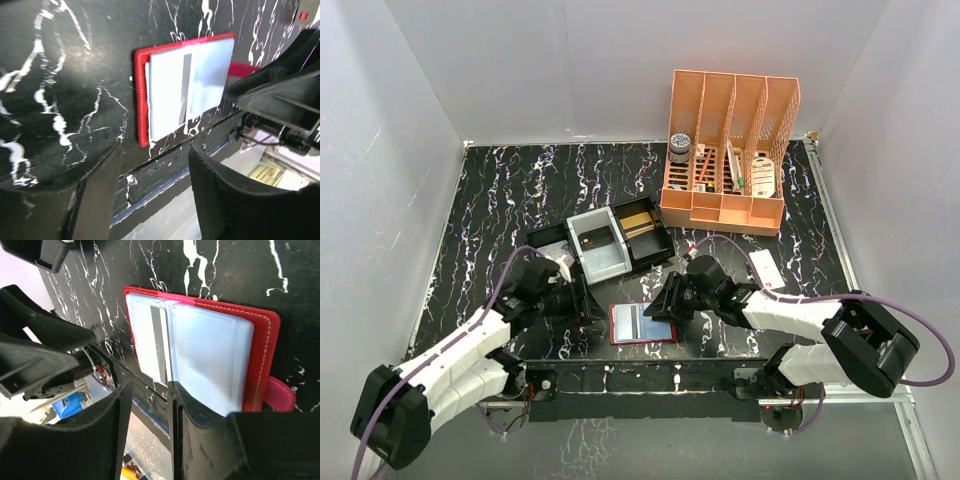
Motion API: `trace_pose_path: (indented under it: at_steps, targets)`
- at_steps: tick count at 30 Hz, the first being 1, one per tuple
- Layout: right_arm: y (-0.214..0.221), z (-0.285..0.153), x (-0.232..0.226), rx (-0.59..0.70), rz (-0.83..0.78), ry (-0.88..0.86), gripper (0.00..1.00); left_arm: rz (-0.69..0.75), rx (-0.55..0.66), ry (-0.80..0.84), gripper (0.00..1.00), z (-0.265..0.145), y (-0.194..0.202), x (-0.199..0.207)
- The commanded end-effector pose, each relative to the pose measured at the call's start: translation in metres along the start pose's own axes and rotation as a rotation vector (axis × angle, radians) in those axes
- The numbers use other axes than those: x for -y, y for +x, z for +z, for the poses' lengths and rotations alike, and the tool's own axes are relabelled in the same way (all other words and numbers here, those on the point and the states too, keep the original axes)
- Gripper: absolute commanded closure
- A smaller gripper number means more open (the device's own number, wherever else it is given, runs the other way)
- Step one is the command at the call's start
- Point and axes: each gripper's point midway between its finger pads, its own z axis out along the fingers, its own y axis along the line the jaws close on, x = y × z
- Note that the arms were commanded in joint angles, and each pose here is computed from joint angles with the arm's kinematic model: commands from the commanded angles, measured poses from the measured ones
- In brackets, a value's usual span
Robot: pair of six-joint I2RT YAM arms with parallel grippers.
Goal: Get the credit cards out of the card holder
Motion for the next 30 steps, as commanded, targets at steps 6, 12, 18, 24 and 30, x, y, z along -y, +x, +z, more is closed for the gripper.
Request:
trace_pose_path:
  at_steps: [6,12,18,24,30]
  targets:
    - [0.001,0.016,-0.045,-0.010,-0.052,-0.123,0.70,0.059,-0.002,0.072,0.50,0.028,0.007,0.041]
    - [0.002,0.028,-0.039,-0.016,-0.045,-0.095,0.72,0.049,0.002,0.118,0.59,0.046,0.009,0.057]
    - [0.003,0.031,-0.022,-0.007,-0.042,-0.035,0.75,0.057,-0.010,0.021,0.66,0.055,0.011,0.043]
    - [0.004,0.039,-0.015,-0.015,-0.043,-0.015,0.76,0.056,-0.026,0.007,0.66,0.057,0.018,0.036]
    - [-0.005,0.046,0.009,0.026,-0.082,0.154,0.80,0.036,-0.070,-0.038,0.66,0.064,0.033,0.015]
